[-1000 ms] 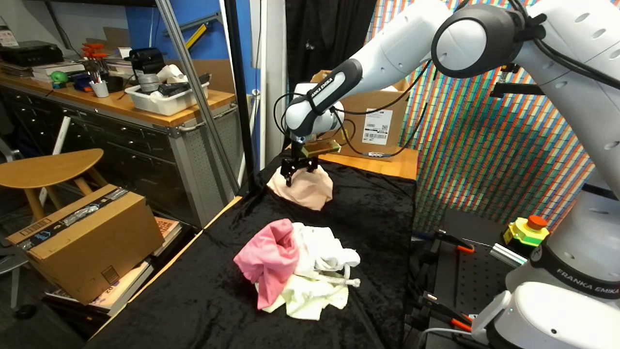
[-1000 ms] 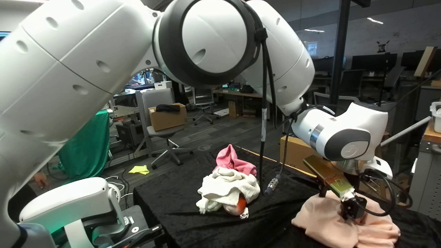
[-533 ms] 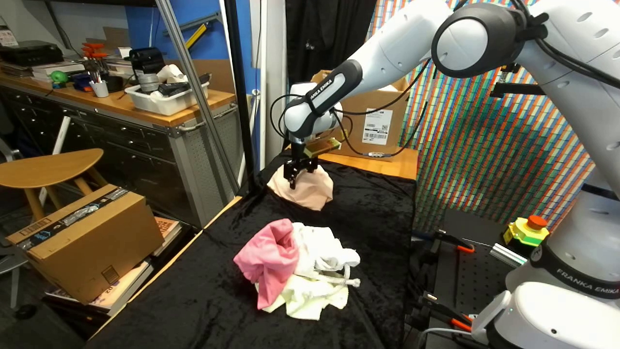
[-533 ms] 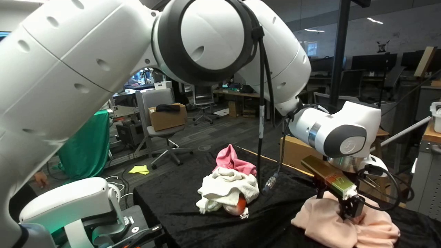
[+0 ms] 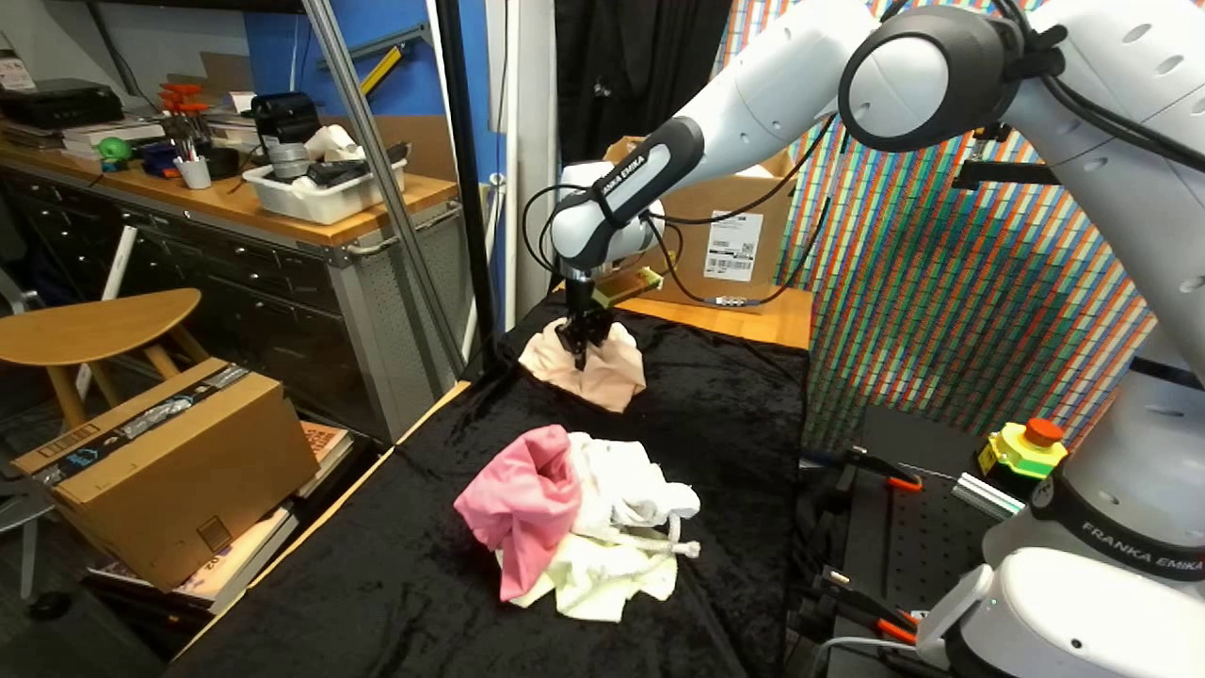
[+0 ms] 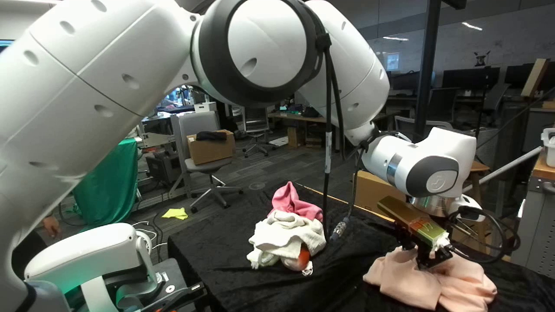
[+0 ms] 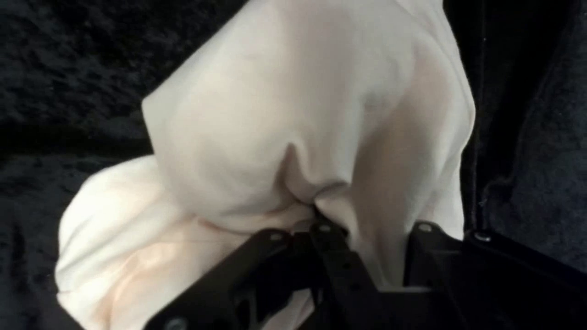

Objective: Put all the objects on the table grouped together.

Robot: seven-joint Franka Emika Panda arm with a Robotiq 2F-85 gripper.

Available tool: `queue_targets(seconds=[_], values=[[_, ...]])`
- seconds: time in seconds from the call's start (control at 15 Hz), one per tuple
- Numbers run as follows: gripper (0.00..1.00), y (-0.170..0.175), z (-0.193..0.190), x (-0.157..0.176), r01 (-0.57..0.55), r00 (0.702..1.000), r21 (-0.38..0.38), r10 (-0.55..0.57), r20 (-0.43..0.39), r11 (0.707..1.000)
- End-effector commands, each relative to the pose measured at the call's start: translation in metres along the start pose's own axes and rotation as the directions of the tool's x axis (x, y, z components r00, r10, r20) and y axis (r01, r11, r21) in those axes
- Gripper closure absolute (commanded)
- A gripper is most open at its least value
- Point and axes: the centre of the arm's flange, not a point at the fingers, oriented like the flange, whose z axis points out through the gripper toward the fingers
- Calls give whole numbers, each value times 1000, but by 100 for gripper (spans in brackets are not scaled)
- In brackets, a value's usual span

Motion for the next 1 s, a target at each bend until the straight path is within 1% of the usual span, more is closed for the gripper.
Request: queue_targets(seconds=[0.0,0.07,0.13,0.2,0.27,0.6,0.93], values=[[91,-8,-17,-6,69,997,34,-71,40,997],[94,-10,-19,-9,93,994,51,-95,56,994],[95,-15,-22,-13,120,989,71,-125,73,990],[91,-19,-26,-17,149,984,82,-156,82,985],[91,-24,-32,-21,176,979,91,-184,88,980],[91,-40,-74,-41,277,958,89,-282,50,957],[91,-55,-113,-64,323,946,71,-325,14,944]])
